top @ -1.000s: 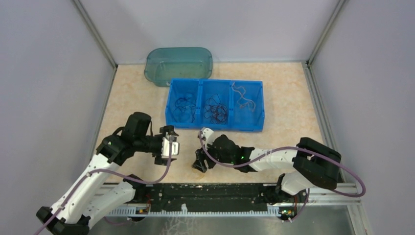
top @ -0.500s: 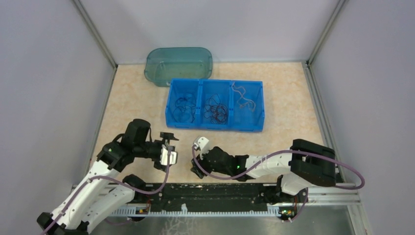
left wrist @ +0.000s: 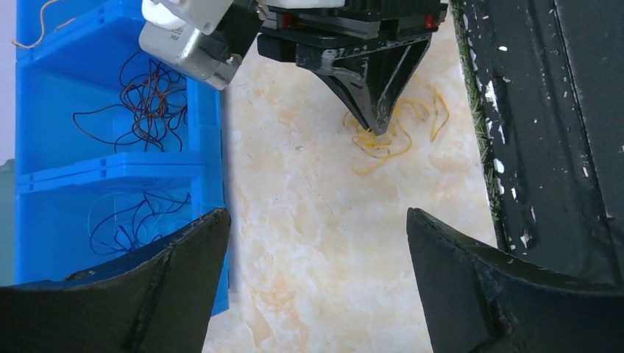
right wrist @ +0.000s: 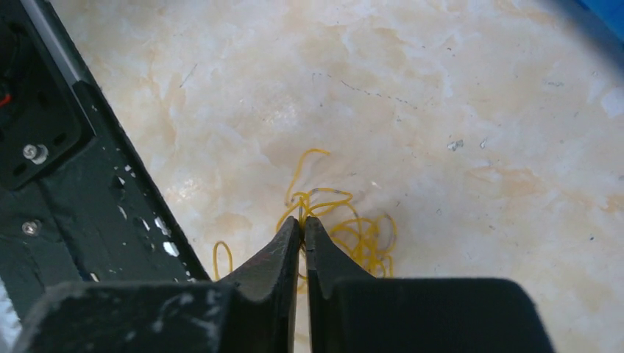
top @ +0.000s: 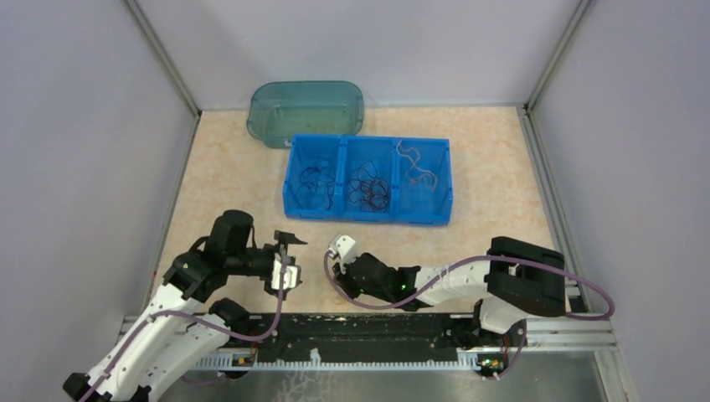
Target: Untangle the cables
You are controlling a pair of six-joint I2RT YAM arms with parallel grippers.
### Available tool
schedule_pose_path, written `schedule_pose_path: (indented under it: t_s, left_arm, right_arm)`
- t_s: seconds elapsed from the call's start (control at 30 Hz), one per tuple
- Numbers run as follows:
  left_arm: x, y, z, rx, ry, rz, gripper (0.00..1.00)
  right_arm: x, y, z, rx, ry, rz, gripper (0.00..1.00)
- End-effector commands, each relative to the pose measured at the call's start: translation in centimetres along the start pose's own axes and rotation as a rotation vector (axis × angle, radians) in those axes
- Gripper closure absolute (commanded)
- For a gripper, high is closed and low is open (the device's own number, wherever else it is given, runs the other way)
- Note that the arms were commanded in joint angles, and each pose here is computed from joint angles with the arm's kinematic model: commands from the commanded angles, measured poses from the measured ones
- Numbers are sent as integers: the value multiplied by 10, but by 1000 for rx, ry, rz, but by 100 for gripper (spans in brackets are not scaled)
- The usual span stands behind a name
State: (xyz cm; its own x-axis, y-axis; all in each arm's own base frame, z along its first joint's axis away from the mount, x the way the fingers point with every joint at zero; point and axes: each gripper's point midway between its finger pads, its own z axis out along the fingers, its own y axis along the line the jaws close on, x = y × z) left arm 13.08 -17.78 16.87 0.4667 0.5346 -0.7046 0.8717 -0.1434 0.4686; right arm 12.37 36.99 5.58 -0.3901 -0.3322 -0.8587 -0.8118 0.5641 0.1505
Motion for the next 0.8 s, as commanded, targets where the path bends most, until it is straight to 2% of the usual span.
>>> schedule_pose_path:
  t_s: [0.0, 0.37, 0.57, 0.77]
  left_arm:
    - [-13, 3, 4, -11, -82, 1, 7]
    - [-32, 12, 6, -58, -184, 6, 13]
    - [-40, 23, 0, -115, -207, 38, 21]
    - [-39, 20, -1, -118, -202, 87, 34]
  right_arm:
    - [-47, 13, -6, -22, -142, 45, 100]
    - [-124, 34, -56, -153, -390, 182, 100]
    - [-143, 41, -71, -200, -441, 203, 100]
    - [-146, 45, -76, -229, -451, 213, 100]
